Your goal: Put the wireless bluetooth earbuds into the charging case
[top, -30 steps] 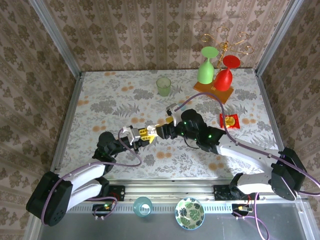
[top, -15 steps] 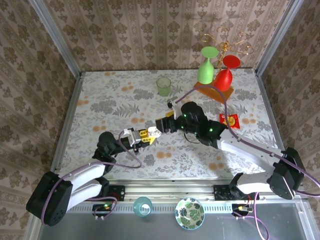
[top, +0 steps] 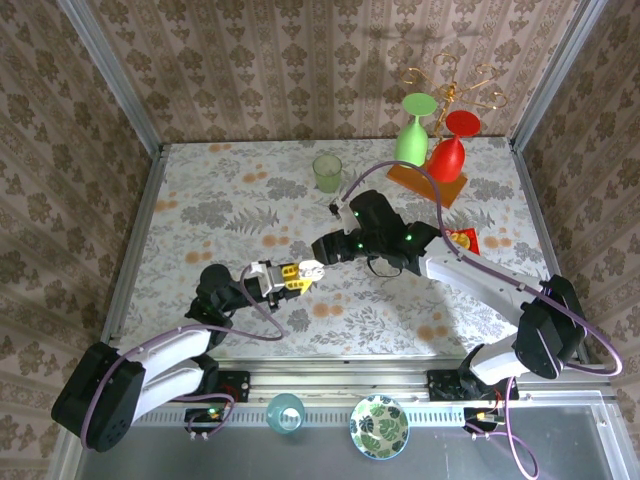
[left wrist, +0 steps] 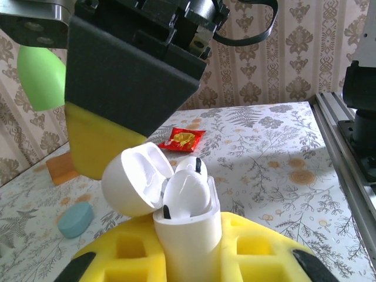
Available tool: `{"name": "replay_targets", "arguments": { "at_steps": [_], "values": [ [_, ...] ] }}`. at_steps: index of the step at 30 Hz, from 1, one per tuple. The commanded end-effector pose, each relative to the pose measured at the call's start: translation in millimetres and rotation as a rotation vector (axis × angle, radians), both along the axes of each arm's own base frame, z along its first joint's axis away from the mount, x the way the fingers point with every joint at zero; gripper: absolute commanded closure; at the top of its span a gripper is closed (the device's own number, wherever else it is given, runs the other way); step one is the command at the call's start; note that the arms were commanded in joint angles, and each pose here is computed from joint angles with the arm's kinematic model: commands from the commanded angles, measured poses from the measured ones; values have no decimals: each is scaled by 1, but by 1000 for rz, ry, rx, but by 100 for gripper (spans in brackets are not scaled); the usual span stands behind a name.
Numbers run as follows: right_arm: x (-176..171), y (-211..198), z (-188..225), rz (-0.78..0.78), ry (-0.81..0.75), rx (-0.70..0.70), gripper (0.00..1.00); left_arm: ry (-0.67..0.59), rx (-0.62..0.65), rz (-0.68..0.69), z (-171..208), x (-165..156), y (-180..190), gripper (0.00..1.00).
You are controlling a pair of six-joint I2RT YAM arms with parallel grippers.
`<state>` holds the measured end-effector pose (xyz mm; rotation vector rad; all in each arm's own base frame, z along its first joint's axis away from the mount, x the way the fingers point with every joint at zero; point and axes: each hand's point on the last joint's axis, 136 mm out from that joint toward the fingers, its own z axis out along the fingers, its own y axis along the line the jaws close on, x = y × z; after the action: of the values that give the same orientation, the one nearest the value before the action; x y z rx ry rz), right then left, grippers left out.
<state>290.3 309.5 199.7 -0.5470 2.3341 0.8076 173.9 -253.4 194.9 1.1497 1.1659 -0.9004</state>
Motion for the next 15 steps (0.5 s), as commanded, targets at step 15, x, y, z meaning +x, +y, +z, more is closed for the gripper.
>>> {"name": "replay_targets", "arguments": {
  "at_steps": [15],
  "values": [
    [-60, -10, 57, 293, -381, 165, 27, 35, -48, -69, 18, -10, -4, 99]
  ]
}}
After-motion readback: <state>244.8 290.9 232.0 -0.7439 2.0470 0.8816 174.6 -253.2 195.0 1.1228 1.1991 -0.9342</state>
